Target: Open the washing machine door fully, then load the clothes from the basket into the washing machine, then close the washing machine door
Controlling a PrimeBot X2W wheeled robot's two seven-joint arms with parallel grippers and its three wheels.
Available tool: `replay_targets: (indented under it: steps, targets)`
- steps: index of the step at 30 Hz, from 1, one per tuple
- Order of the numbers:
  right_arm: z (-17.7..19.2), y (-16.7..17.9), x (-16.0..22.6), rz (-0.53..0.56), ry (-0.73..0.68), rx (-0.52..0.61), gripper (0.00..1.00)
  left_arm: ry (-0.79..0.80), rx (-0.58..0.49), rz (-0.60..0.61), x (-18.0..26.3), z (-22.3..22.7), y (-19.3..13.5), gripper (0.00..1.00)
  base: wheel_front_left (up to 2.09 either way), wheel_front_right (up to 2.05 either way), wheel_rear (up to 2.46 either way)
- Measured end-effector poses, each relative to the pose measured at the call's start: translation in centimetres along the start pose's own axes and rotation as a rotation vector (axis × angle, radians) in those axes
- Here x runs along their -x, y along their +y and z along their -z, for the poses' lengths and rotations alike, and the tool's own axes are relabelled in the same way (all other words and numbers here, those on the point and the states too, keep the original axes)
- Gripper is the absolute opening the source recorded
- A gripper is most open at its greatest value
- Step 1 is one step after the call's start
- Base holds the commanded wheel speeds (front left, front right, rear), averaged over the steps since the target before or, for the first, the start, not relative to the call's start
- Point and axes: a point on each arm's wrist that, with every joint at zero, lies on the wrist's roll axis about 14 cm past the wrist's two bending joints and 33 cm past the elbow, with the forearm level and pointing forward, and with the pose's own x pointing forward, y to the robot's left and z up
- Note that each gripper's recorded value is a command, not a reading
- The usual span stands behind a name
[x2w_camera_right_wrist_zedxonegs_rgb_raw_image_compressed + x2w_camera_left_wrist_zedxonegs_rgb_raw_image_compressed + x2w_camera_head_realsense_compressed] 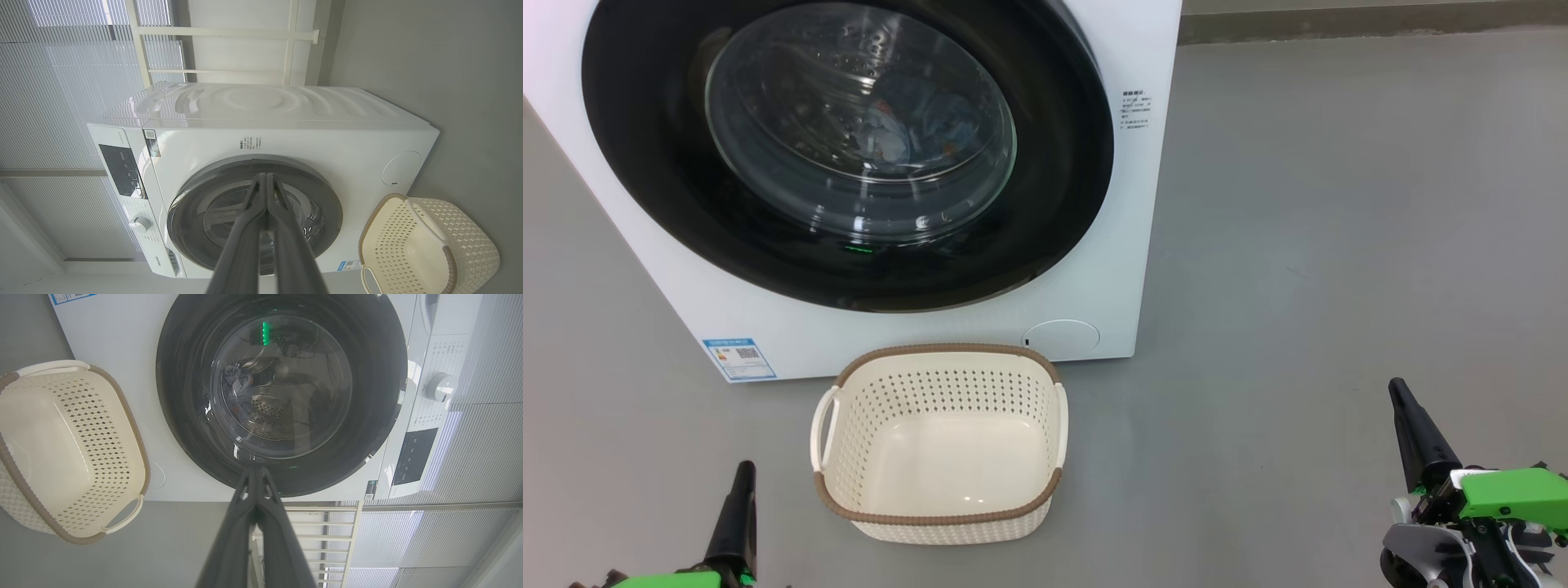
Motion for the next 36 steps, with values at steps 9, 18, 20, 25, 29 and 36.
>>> replay_targets:
  steps: [9, 18, 20, 25, 29, 36]
  targets:
    - [-0.01, 0.00, 0.00, 0.000, -0.001, 0.000, 0.00, 0.000, 0.000, 0.000, 0.00, 0.00, 0.00, 0.00, 0.00, 0.00, 0.00]
    - [-0.02, -0.01, 0.01, 0.000, -0.001, -0.001, 0.00, 0.000, 0.000, 0.000, 0.00, 0.00, 0.00, 0.00, 0.00, 0.00, 0.00]
    - [-0.02, -0.01, 0.00, 0.000, -0.001, -0.001, 0.00, 0.000, 0.000, 0.000, 0.00, 0.00, 0.00, 0.00, 0.00, 0.00, 0.00]
    - [-0.03, -0.03, 0.01, 0.001, -0.001, -0.001, 0.00, 0.000, 0.000, 0.000, 0.00, 0.01, 0.00, 0.00, 0.00, 0.00, 0.00]
    - [-0.03, -0.03, 0.01, 0.001, -0.001, -0.001, 0.00, 0.000, 0.000, 0.000, 0.00, 0.00, 0.00, 0.00, 0.00, 0.00, 0.00]
    - [-0.04, -0.03, 0.01, 0.001, -0.001, -0.001, 0.00, 0.000, 0.000, 0.000, 0.00, 0.00, 0.01, 0.00, 0.00, 0.00, 0.00]
